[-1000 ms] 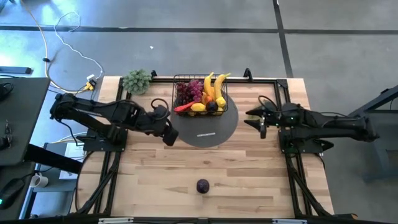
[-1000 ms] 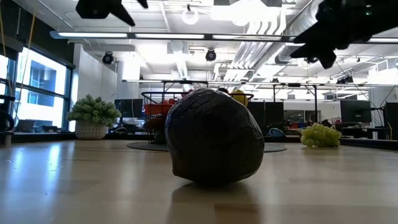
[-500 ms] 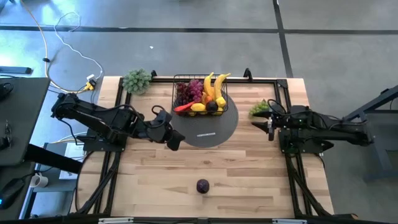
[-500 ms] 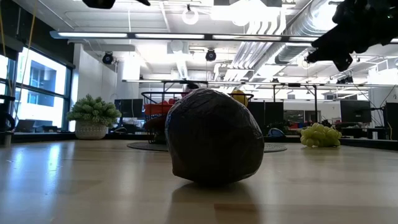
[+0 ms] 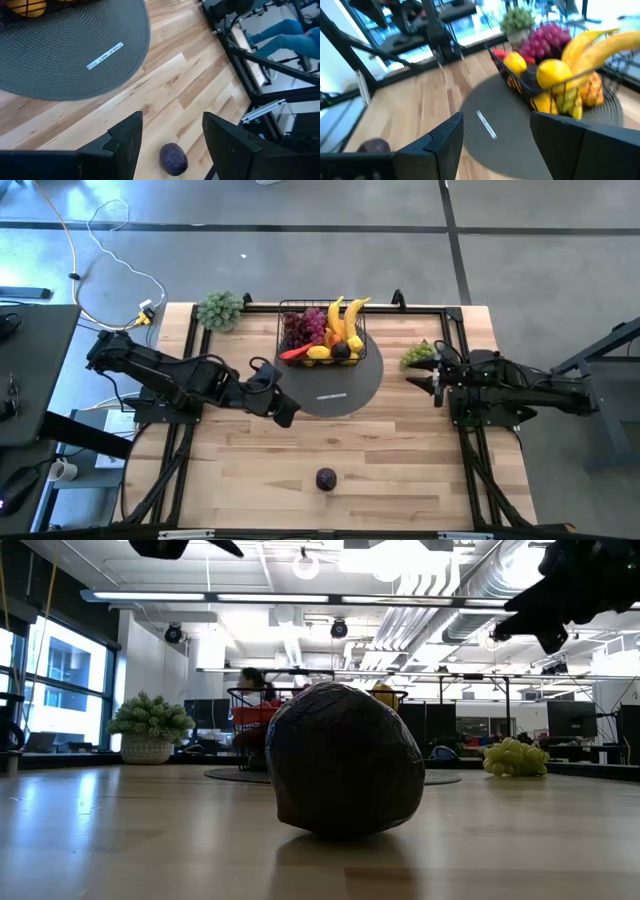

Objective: Build produce basket
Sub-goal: Put the purple plum into the black wire basket

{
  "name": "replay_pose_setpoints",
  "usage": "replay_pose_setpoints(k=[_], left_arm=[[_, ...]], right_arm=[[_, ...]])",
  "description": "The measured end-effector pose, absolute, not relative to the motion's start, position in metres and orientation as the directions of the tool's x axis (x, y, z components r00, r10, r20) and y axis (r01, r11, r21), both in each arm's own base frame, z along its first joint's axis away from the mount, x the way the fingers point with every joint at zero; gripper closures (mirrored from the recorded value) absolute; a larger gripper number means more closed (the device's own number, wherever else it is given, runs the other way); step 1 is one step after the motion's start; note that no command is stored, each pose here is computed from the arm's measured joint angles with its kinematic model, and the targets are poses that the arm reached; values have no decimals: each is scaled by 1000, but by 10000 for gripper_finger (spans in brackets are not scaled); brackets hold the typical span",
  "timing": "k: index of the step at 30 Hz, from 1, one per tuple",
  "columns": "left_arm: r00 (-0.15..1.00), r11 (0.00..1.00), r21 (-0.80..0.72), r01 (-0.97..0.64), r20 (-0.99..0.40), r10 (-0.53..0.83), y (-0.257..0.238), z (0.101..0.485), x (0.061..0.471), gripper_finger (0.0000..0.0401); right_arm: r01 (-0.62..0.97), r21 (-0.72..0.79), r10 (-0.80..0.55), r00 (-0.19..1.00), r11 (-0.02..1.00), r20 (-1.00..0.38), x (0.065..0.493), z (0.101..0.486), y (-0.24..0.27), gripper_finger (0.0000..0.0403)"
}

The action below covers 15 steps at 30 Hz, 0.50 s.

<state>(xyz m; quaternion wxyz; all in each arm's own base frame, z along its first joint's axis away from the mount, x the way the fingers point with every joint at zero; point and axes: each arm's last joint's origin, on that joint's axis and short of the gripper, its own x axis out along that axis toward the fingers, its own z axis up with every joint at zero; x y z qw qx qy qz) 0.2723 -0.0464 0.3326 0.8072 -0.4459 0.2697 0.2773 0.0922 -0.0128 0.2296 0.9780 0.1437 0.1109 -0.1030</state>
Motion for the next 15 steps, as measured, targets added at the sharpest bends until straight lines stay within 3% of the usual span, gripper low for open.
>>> replay_pose_setpoints(k=[8,15], left_arm=[[704,448,-574,-685,-680,206,-46,334,272,203],[704,448,-574,-685,-680,205,-46,334,272,203]], right_arm=[[151,285,-132,988,947,-86,103,201,-13,194],[152,315,-121,986,937,-118,105,179,-13,194]])
